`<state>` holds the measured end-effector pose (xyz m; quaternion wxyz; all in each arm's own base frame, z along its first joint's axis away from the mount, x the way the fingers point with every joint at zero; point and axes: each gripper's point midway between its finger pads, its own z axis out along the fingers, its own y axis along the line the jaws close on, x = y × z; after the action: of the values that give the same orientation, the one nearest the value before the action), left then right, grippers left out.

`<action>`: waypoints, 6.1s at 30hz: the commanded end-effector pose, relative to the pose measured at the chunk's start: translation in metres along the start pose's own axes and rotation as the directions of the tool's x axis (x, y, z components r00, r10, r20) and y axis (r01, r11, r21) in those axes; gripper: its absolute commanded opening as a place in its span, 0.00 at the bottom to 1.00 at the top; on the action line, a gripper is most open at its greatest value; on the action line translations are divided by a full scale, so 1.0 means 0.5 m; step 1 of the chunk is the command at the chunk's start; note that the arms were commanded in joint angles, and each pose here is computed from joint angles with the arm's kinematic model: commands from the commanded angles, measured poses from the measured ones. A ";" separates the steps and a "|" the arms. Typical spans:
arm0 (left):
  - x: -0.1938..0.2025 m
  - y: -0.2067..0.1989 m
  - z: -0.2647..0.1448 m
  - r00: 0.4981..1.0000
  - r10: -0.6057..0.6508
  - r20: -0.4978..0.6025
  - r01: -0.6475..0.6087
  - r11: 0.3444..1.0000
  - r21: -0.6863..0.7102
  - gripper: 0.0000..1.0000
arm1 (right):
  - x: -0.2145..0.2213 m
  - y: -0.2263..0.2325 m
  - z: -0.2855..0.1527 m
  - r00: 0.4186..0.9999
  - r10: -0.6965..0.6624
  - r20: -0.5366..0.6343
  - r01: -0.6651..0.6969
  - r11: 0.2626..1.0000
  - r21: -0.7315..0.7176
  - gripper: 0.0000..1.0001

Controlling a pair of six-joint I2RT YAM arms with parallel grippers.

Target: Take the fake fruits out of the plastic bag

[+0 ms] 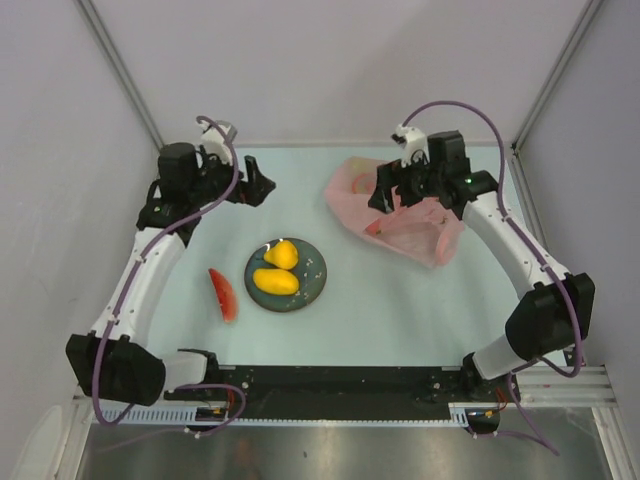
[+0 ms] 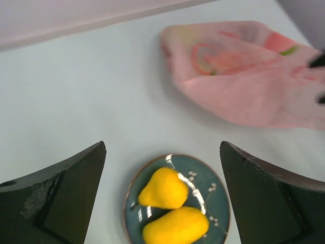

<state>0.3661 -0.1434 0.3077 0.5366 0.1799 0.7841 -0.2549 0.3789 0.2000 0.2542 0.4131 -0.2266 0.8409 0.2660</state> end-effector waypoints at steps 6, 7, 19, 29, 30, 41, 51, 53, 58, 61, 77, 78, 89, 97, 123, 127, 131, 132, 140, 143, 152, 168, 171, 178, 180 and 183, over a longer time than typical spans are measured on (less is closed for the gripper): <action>0.270 0.247 -0.237 0.819 -0.543 -0.184 0.307 0.687 -0.658 0.96 | 0.020 0.074 -0.011 0.995 -0.096 0.005 0.096 0.994 -0.053 0.95; 0.306 0.218 -0.238 0.774 -0.582 -0.250 0.324 0.703 -0.634 0.94 | 0.024 0.074 -0.007 0.995 -0.097 -0.002 0.097 0.994 -0.055 0.95; 0.523 0.122 -0.249 0.588 -0.663 -0.464 0.296 0.710 -0.639 0.90 | 0.047 0.068 0.003 0.995 -0.086 -0.046 0.083 0.994 -0.064 0.95; 0.542 0.141 -0.193 0.508 -0.675 -0.535 0.330 0.726 -0.603 0.40 | 0.056 0.051 0.003 0.997 -0.058 -0.044 0.056 0.998 -0.042 0.95; 0.539 0.148 -0.191 0.516 -0.667 -0.538 0.313 0.731 -0.606 0.37 | 0.056 0.048 0.004 0.997 -0.059 -0.043 0.057 0.998 -0.038 0.96; 0.354 0.018 -0.106 0.672 -0.459 -0.581 0.415 0.883 -0.219 0.00 | 0.051 -0.003 -0.005 0.999 -0.001 -0.032 0.002 1.000 0.023 0.95; 0.281 -0.226 0.035 0.747 -0.108 -0.656 0.352 0.901 0.252 0.00 | 0.049 -0.049 -0.027 0.999 0.029 -0.021 -0.027 0.996 0.083 0.95; 0.286 -0.221 0.059 0.735 -0.116 -0.668 0.363 0.899 0.244 0.00 | 0.050 -0.055 -0.033 0.999 0.031 -0.020 -0.029 0.995 0.091 0.95; 0.326 -0.191 0.108 0.688 -0.155 -0.709 0.371 0.915 0.160 0.00 | 0.052 -0.068 -0.046 0.999 0.040 -0.012 -0.039 0.993 0.110 0.95; 0.344 -0.172 0.124 0.680 -0.176 -0.712 0.328 0.941 0.080 0.00 | 0.054 -0.079 -0.050 0.999 0.052 -0.008 -0.050 0.991 0.122 0.95; 0.359 -0.095 0.182 0.678 -0.405 -0.613 0.226 0.909 -0.350 0.00 | 0.084 -0.102 -0.030 0.993 0.108 -0.051 -0.100 0.987 0.129 0.95; 0.368 -0.096 0.185 0.674 -0.410 -0.615 0.211 0.904 -0.371 0.00 | 0.087 -0.103 -0.030 0.992 0.110 -0.055 -0.102 0.986 0.129 0.95; 0.368 -0.047 0.148 0.717 -0.476 -0.509 0.074 0.778 -0.623 0.00 | 0.094 -0.110 -0.020 0.991 0.112 -0.067 -0.102 0.986 0.132 0.95; 0.402 -0.074 0.170 0.679 -0.474 -0.560 0.109 0.820 -0.562 0.17 | 0.093 -0.107 -0.021 0.992 0.112 -0.064 -0.103 0.987 0.124 0.95; 0.000 -0.326 0.298 0.705 0.705 0.071 -0.661 0.619 0.424 1.00 | 0.122 -0.198 -0.169 0.887 0.450 0.102 -0.462 0.859 0.219 0.89; -0.015 -0.361 0.343 0.596 0.787 0.161 -0.754 0.480 0.448 1.00 | 0.112 -0.201 -0.163 0.885 0.452 0.115 -0.466 0.864 0.190 0.89; 0.025 -0.395 0.364 0.607 0.769 0.203 -0.733 0.442 0.518 1.00 | 0.089 -0.207 -0.178 0.877 0.452 0.163 -0.476 0.861 0.179 0.87; 0.030 -0.399 0.371 0.612 0.764 0.202 -0.729 0.447 0.518 1.00 | 0.084 -0.206 -0.182 0.877 0.449 0.172 -0.476 0.861 0.180 0.87; 0.135 -0.417 0.473 0.580 0.796 0.173 -0.769 0.465 0.438 1.00 | 0.070 -0.183 -0.182 0.879 0.447 0.167 -0.468 0.876 0.120 0.85; 0.169 -0.396 0.506 0.592 0.798 0.111 -0.761 0.508 0.404 1.00 | 0.052 -0.169 -0.169 0.887 0.435 0.154 -0.450 0.890 0.075 0.84; 0.206 -0.313 0.516 0.641 0.761 -0.098 -0.712 0.638 0.294 0.61 | 0.055 -0.101 -0.109 0.954 0.293 0.065 -0.293 0.956 -0.007 0.83; 0.025 -0.285 0.340 0.927 0.324 -0.190 -0.308 0.945 0.108 0.00 | 0.136 -0.088 0.017 0.980 0.172 -0.105 -0.170 0.985 0.027 0.57; -0.019 -0.291 0.305 0.951 0.278 -0.133 -0.266 0.958 0.105 0.00 | 0.153 -0.093 0.033 0.977 0.165 -0.134 -0.160 0.986 0.046 0.55; -0.075 -0.303 0.221 0.966 0.249 -0.070 -0.236 0.960 0.152 0.00 | 0.129 -0.198 0.061 0.973 0.226 -0.042 -0.212 0.954 0.214 0.51; -0.078 -0.305 0.191 0.966 0.253 -0.052 -0.241 0.956 0.167 0.00 | 0.131 -0.229 0.066 0.968 0.250 -0.033 -0.236 0.944 0.232 0.51; -0.062 -0.295 0.179 0.962 0.268 -0.052 -0.257 0.954 0.153 0.00 | 0.119 -0.233 0.071 0.958 0.284 -0.037 -0.272 0.943 0.192 0.50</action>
<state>0.3751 -0.3283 0.3324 0.5140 0.3364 0.7576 -0.2206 0.4033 0.1357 0.1343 0.3238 -0.0958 0.9118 0.2338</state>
